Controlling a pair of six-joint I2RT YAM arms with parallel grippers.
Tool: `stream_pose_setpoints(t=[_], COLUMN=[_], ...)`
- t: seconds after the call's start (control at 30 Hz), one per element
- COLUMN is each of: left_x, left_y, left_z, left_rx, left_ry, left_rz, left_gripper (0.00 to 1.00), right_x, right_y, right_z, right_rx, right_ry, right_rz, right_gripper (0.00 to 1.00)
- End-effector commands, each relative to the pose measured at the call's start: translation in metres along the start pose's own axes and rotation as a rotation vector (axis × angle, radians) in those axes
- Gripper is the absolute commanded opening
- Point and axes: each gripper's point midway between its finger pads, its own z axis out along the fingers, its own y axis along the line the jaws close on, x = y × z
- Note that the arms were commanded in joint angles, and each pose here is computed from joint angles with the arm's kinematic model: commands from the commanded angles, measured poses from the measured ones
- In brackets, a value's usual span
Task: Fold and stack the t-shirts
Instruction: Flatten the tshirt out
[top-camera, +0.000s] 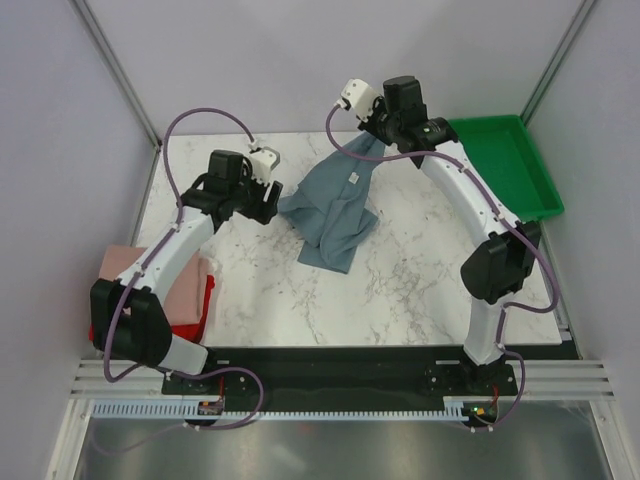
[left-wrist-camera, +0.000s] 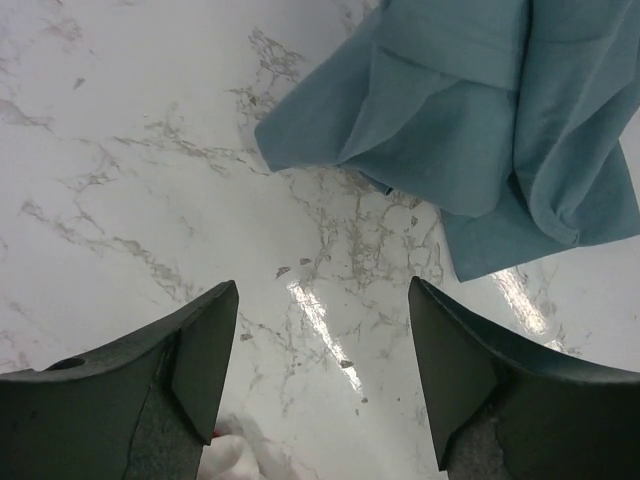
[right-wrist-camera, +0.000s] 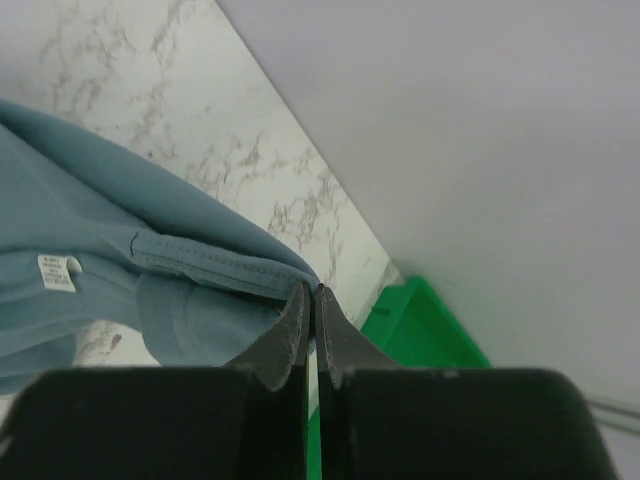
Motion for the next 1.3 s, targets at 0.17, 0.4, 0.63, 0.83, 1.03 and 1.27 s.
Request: stream_pose_setpoints(t=[0.17,0.4,0.63,0.83,1.03,1.27], left_x=[0.015,0.025,0.018,0.017,-0.038,-0.105], left_y=[0.003,0.016,0.034,0.038,0.07,0.075], left_z=[0.088,0.135,0.162,0.174,0.093,-0.041], left_rx=[0.058,0.026,-0.032,-0.013,-0.116,-0.196], left_ry=[0.094,0.12,0.119,0.127,-0.031,-0.283], left_rz=[-0.037,-0.024,-0.017,0.007,0.051,0.166], left_gripper=[0.78,0.78,0.74,0.02,0.02,0.02], right_x=[0.014,0.016,0.019,0.021,0.017,0.02], right_y=[-0.006,-0.006,-0.001,-0.004,-0.027,-0.021], right_z=[0.015,0.018,0.022,0.022,-0.007,-0.065], right_rx=[0.026,0.027,0.016,0.027,0.095,0.048], right_ry=[0.025,0.029,0.038,0.048,0.039,-0.027], right_rz=[0.058,0.079,0.076,0.081,0.098,0.261], right_gripper=[0.0,0.0,0.0,0.0,0.0,0.0])
